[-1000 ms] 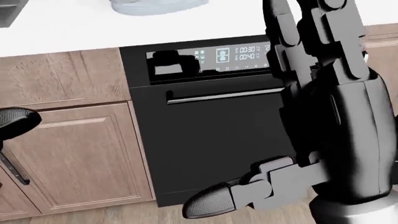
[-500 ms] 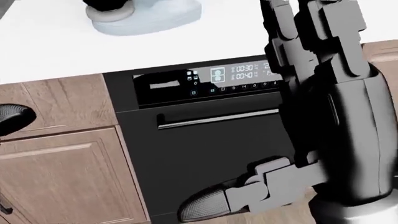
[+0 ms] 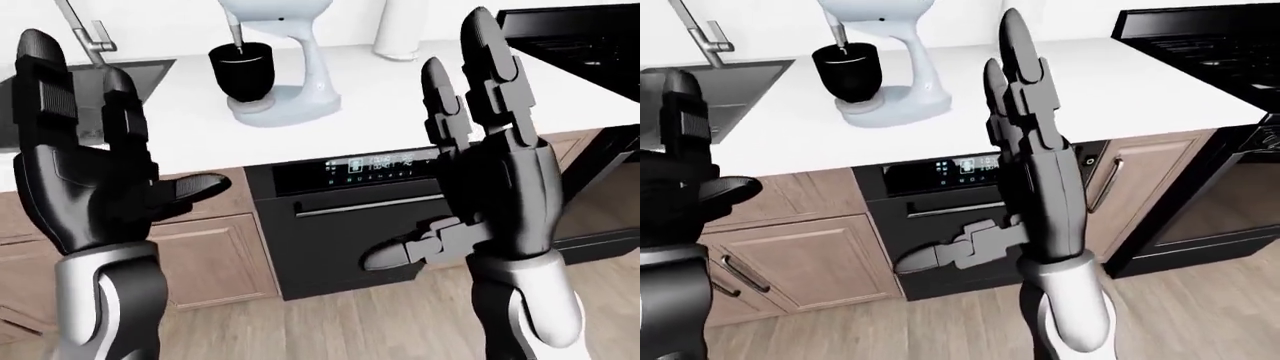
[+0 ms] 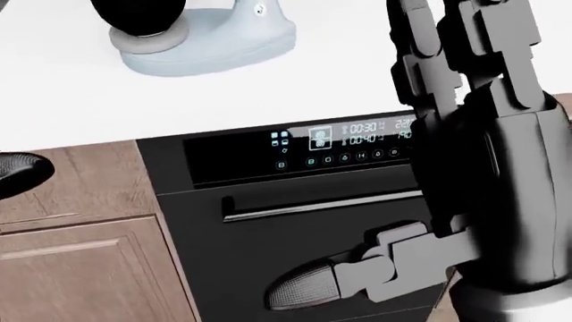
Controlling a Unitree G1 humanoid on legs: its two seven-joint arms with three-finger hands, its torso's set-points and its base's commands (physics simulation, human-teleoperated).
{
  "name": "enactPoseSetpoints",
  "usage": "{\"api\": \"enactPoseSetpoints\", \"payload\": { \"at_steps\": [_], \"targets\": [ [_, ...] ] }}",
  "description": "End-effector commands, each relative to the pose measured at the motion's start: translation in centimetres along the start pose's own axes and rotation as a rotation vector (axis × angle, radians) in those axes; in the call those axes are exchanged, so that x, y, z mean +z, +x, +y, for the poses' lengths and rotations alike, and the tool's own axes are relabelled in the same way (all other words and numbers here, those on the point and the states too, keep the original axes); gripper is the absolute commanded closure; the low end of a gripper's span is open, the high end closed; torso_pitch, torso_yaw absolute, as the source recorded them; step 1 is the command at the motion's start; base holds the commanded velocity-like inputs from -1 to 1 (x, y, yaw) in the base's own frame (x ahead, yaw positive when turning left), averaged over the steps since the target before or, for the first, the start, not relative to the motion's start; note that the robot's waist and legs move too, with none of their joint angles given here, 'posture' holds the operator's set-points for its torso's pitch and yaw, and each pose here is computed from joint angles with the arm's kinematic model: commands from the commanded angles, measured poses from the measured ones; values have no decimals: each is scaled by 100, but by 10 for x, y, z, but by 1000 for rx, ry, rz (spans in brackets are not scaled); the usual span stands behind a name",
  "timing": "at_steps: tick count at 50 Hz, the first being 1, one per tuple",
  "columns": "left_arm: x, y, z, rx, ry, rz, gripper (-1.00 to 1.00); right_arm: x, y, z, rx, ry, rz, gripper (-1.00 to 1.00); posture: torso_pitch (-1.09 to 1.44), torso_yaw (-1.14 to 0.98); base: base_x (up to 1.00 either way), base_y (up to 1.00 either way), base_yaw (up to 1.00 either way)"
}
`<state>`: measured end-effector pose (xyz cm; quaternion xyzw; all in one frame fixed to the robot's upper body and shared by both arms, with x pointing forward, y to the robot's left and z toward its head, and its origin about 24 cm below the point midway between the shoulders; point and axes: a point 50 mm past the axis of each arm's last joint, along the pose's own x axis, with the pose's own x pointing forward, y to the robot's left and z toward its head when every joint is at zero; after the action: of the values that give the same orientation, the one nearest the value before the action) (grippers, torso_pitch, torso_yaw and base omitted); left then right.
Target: Open the stand mixer head.
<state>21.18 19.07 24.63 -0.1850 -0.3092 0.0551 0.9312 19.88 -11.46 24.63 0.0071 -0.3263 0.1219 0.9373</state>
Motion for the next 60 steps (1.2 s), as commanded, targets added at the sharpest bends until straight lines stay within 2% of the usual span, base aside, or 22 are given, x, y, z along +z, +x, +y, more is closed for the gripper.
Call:
{"api": "enactPoseSetpoints", "payload": {
  "at_steps": [1, 4, 9, 13, 16, 21, 24, 29, 43, 47, 48, 52, 55, 60],
  "targets": [
    [10, 0, -5, -30, -5, -54, -100, 12, 1, -2, -19, -11, -79, -100, 0, 0, 100, 0, 0],
    [10, 0, -5, -30, -6, -55, -100, 8, 3, -3, -32, -44, -55, -100, 0, 0, 31, 0, 0],
    [10, 1, -4, -29, -6, -57, -100, 10, 2, 0, -4, -11, -66, -100, 0, 0, 26, 0, 0],
    [9, 1, -4, -28, -7, -55, -100, 7, 3, 0, -15, -49, -49, -100, 0, 0, 36, 0, 0],
    [9, 2, -3, -26, -8, -55, -100, 9, 2, 1, 3, -14, -60, -100, 0, 0, 0, 0, 0],
    [10, 1, -3, -26, -8, -55, -100, 7, 3, 1, -10, -60, -49, -100, 0, 0, 46, 0, 0],
    [9, 1, -2, -23, -8, -55, -100, 10, 2, 1, 2, -25, -65, -100, 0, 0, 0, 0, 0],
    [10, 1, -2, -22, -7, -55, -100, 8, 3, 2, -5, -60, -57, -100, 0, 0, 60, 0, 0],
    [10, 0, -1, -20, -11, -54, -100, 7, 2, 4, 8, -44, -46, -100, 0, 0, 0, 0, 0],
    [10, 1, -1, -15, -26, -47, -100, 7, 1, 4, 7, -42, -45, -100, 0, 0, 0, 0, 0],
    [11, 0, 0, -19, -72, -38, -100, 7, 1, 4, 7, -42, -44, -100, 0, 0, 0, 0, 0],
    [12, 0, 1, -12, -58, -46, -100, 7, 1, 4, 9, -38, -43, -100, 0, 0, 0, 0, 0],
    [12, 0, 0, -14, -21, -50, -100, 7, 1, 4, 7, -37, -42, -100, 0, 0, 0, 0, 0],
    [13, 0, 1, -15, -38, -49, -100, 7, 1, 3, -3, -35, -37, -100, -5, 0, 0, 0, 0]
  ]
}}
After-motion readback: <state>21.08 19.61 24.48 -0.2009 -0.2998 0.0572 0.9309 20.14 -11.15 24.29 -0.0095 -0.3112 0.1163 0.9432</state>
